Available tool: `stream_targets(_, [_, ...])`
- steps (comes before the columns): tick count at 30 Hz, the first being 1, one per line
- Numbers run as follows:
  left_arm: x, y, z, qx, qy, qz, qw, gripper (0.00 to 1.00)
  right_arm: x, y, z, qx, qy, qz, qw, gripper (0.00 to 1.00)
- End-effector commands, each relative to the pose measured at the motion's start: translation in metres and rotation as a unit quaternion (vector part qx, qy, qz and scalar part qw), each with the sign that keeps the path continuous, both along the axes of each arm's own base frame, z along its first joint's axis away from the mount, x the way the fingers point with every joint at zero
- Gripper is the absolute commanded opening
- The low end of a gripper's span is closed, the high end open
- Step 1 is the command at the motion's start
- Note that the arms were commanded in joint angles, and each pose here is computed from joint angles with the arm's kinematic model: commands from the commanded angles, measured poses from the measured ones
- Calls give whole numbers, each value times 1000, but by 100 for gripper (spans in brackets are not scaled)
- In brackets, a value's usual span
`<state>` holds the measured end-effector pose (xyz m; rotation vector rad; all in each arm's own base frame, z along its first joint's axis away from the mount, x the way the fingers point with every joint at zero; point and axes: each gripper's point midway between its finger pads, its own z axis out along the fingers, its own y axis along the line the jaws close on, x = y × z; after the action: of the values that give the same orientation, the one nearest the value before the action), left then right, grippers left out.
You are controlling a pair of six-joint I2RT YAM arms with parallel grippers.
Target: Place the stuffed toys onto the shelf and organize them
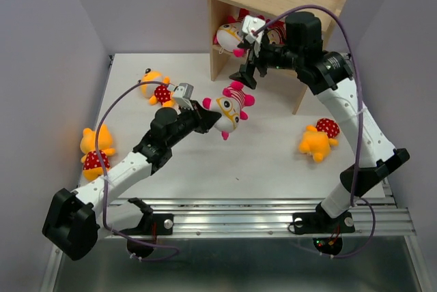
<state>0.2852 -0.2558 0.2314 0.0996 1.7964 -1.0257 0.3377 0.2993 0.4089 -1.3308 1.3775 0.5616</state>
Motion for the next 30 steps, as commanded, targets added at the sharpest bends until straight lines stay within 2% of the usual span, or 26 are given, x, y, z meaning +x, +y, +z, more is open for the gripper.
stream_targets(1, [-8,-23,75,-29,-121,-63,990,0,10,-8,86,114,-46,-74,990,100])
stream_targets(6, [-4,-47,126,-53,-164,-79,982,0,29,-33,136,181,-67,-150,970,100])
stream_targets(8, [4,-59,132,-51,-169,-82,981,0,30,-43,152,204,-73,-167,962,100])
stream_targets(9, [7,-62,152,-60,-186,-81,977,0,32,-49,156,210,-76,-175,959,100])
stream_targets(11, [18,-74,154,-59,-186,-84,977,0,34,-55,162,221,-73,-187,954,100])
stream_targets(12, [20,-78,174,-70,-201,-84,973,0,35,-60,165,225,-74,-193,952,100])
stream_targets(17, [51,-110,181,-69,-201,-84,973,0,32,-70,177,243,-76,-207,945,100])
stream_targets(18, [54,-114,196,-78,-213,-82,971,0,31,-70,179,246,-76,-208,944,100])
stream_targets(19, [65,-124,183,-70,-202,-83,973,0,31,-75,182,249,-79,-213,942,100])
stream_targets(21, [76,-130,198,-82,-209,-69,972,0,29,-77,185,252,-81,-217,940,100])
stream_targets(22, [87,-140,184,-76,-196,-69,975,0,27,-79,190,256,-84,-217,938,100])
stream_targets(24, [96,-147,198,-84,-202,-58,974,0,27,-84,193,258,-88,-223,936,100])
stream_targets(25, [105,-157,185,-78,-192,-59,976,0,26,-85,194,260,-90,-225,935,100])
stream_targets(27, [110,-164,201,-89,-204,-57,973,0,25,-87,196,262,-91,-228,933,100])
stream_targets(29, [117,-180,194,-87,-202,-63,974,0,24,-93,198,265,-91,-234,931,100])
stream_targets(30, [118,-183,210,-98,-215,-63,970,0,26,-92,195,263,-89,-234,932,100])
